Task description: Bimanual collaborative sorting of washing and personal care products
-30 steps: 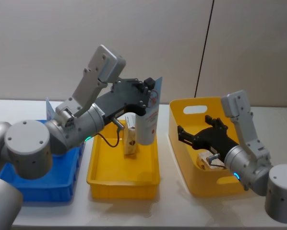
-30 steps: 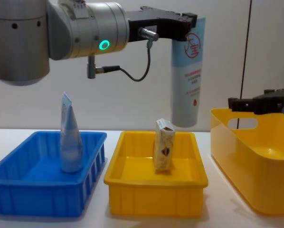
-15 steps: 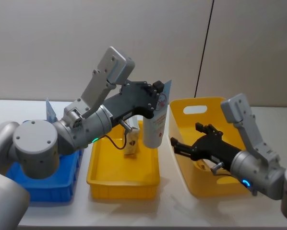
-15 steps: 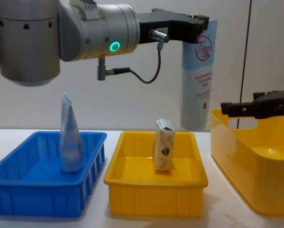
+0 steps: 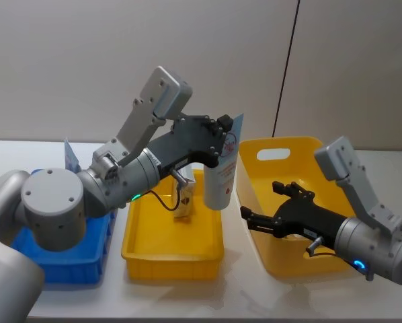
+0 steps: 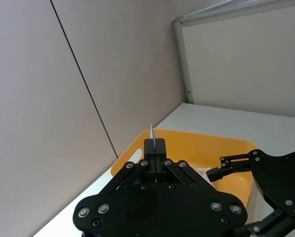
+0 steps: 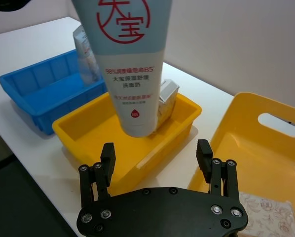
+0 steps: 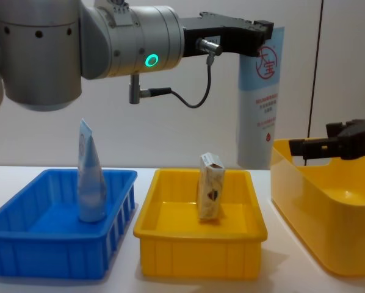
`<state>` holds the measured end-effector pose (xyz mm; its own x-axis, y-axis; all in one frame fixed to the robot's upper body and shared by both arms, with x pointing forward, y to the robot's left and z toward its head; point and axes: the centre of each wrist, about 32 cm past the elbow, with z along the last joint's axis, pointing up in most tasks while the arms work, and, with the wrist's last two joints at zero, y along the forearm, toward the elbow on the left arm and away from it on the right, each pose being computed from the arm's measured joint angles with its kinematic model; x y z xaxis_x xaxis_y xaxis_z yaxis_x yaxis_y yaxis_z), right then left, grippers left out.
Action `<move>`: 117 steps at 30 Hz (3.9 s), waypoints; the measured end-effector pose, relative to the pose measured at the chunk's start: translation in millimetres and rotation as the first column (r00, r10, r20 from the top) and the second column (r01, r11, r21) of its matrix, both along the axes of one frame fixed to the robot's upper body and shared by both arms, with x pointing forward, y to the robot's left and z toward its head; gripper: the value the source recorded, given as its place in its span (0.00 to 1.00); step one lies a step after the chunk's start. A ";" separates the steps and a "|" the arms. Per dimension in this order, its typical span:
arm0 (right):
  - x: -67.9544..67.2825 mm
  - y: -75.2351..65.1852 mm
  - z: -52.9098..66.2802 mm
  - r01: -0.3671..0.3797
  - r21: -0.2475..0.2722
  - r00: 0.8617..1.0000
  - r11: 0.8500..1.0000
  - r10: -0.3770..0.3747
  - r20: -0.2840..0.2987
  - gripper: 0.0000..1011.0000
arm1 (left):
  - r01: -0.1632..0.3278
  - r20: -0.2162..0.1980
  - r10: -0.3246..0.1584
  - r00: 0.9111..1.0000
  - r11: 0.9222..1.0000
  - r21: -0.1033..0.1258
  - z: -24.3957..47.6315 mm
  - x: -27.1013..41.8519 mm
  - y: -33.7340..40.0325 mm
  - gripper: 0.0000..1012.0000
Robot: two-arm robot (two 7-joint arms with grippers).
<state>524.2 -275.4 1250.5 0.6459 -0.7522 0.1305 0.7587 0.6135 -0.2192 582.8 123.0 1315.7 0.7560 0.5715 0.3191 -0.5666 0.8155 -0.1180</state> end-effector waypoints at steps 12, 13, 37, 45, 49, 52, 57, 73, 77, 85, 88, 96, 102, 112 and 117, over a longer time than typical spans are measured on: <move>6.5 6.0 -2.0 -0.055 -0.018 0.998 0.998 0.056 0.033 0.99 | 0.003 -0.001 -0.003 1.000 1.000 0.000 -0.1 0.1 -0.7 0.00; 8.2 8.0 -3.0 -0.062 -0.021 0.997 0.998 0.062 0.039 0.99 | 0.003 -0.001 -0.003 1.000 1.000 0.000 -0.1 0.1 -0.8 0.00; 37.8 36.1 -20.5 -0.052 -0.055 0.994 0.997 0.057 0.091 0.99 | 0.005 -0.001 -0.005 1.000 1.000 0.001 0.0 0.1 -1.3 0.00; 47.8 43.2 -26.5 -0.052 -0.044 0.994 0.998 0.056 0.090 0.99 | 0.005 -0.001 -0.005 1.000 1.000 0.001 0.0 0.0 -1.3 0.00; 52.1 46.4 -28.6 -0.055 -0.038 0.994 0.998 0.059 0.089 0.99 | 0.005 -0.001 -0.005 1.000 1.000 0.001 0.0 0.0 -1.3 0.00; 55.7 50.1 -30.2 -0.060 -0.030 0.994 0.998 0.062 0.088 0.99 | 0.005 -0.001 -0.005 1.000 1.000 0.001 0.0 0.0 -1.3 0.00; 61.5 55.5 -34.1 -0.062 -0.022 0.995 0.998 0.064 0.081 0.94 | 0.005 -0.001 -0.005 1.000 1.000 0.001 0.0 0.0 -1.3 0.00; 71.1 67.2 -39.4 -0.043 -0.003 0.996 0.999 0.043 0.072 0.64 | 0.004 -0.001 -0.004 1.000 1.000 0.001 -0.1 0.1 -1.2 0.00; 71.4 68.7 -39.7 -0.038 0.000 0.997 0.999 0.038 0.073 0.63 | 0.004 -0.001 -0.004 1.000 1.000 0.001 0.0 0.0 -1.2 0.00; 70.5 71.0 -40.6 -0.028 0.005 0.997 1.000 0.028 0.073 0.63 | 0.005 0.000 -0.005 1.000 1.000 0.000 0.2 0.0 -1.3 0.18; 69.8 71.7 -40.6 -0.026 0.008 0.997 1.000 0.026 0.074 0.63 | 0.005 0.000 -0.005 1.000 1.000 0.000 0.2 0.0 -1.3 0.25; 67.6 72.4 -40.1 -0.014 0.016 0.997 1.000 0.012 0.075 0.63 | 0.005 0.000 -0.005 1.000 1.000 0.000 0.1 0.0 -1.3 0.50; 65.3 70.6 -39.6 0.019 0.026 0.998 0.999 -0.021 0.067 0.63 | 0.005 -0.001 -0.005 1.000 1.000 0.000 0.0 0.0 -1.3 0.69; 62.8 61.8 -36.4 0.134 0.035 0.990 0.990 -0.135 0.036 0.63 | 0.005 -0.001 -0.005 1.000 1.000 0.001 0.0 0.0 -1.2 0.97; 62.9 56.4 -33.3 0.198 0.032 0.980 0.980 -0.198 0.017 0.63 | 0.005 -0.001 -0.005 1.000 1.000 0.001 0.0 0.0 -1.3 0.99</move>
<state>587.0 -219.0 1217.2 0.4815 -0.8685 0.1176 0.8697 0.4568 -0.1867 582.9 121.8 1315.7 0.7590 0.5678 0.3186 -0.5630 0.8181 -0.1170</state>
